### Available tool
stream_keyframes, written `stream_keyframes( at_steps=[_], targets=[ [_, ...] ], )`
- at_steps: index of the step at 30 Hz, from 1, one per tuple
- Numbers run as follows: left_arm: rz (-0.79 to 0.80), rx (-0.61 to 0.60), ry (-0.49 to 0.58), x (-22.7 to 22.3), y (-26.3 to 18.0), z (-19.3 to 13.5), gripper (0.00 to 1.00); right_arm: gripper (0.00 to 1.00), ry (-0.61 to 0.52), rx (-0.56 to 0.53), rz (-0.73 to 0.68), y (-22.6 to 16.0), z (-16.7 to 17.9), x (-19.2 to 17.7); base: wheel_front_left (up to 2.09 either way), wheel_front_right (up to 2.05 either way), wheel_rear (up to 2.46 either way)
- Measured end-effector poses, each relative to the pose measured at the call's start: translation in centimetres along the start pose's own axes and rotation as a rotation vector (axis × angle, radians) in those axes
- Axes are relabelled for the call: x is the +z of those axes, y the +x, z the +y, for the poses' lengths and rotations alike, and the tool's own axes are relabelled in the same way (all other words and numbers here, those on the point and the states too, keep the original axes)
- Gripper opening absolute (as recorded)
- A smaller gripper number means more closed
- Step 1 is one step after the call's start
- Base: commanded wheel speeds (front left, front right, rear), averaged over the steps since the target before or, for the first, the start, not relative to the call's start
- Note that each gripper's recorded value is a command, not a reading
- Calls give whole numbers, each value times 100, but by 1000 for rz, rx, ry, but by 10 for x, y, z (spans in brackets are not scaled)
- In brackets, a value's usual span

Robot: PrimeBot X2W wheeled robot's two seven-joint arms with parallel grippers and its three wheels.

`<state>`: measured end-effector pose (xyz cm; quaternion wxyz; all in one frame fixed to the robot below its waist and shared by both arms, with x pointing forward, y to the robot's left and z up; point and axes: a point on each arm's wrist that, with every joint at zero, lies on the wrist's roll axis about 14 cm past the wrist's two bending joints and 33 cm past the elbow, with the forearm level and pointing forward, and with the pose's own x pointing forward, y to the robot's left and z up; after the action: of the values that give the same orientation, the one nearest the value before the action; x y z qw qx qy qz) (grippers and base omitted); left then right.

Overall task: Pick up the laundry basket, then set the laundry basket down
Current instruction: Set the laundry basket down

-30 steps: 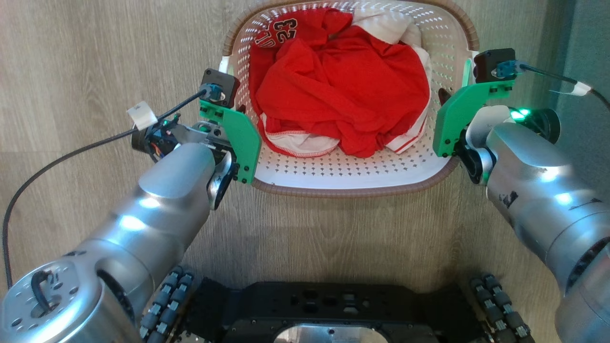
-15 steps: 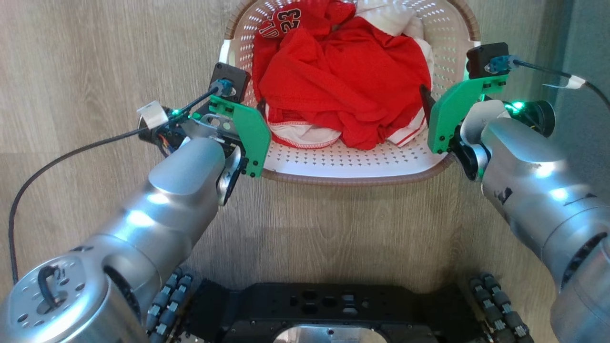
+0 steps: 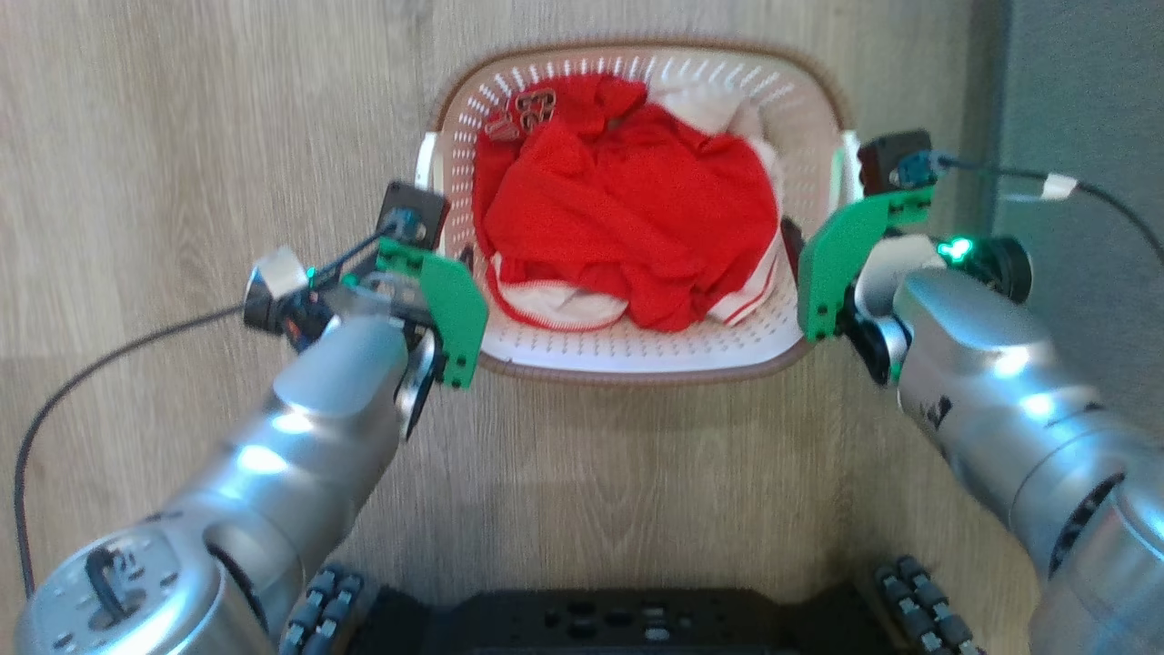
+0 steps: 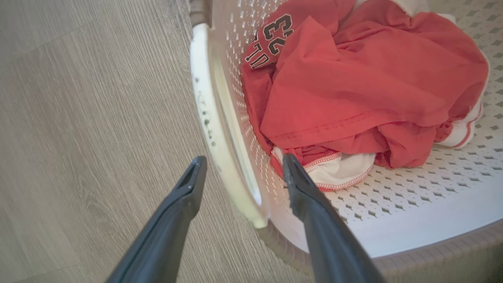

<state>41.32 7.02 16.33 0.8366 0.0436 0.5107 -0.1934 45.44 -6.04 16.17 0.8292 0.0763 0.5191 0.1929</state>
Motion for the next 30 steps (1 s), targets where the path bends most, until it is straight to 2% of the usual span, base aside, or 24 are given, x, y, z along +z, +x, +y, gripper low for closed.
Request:
stream_keyframes(
  at_steps=[4,15,21,26,30],
  targets=[
    [-9,12,5,-1,-16,-3,100,100,-2,-18,-1,-22,2,0,0,0,0],
    [-133,44,32,21,-70,-12,100,100,1,-52,-114,-89,17,12,0,0,0],
    [-240,53,17,37,-101,-18,100,100,-4,-52,-298,-126,30,43,0,0,0],
    [-336,86,-53,53,-127,-16,100,100,9,-14,-451,-157,52,71,0,0,0],
    [-505,100,-92,100,-157,-19,100,100,36,32,-599,-189,66,111,0,0,0]
  ],
)
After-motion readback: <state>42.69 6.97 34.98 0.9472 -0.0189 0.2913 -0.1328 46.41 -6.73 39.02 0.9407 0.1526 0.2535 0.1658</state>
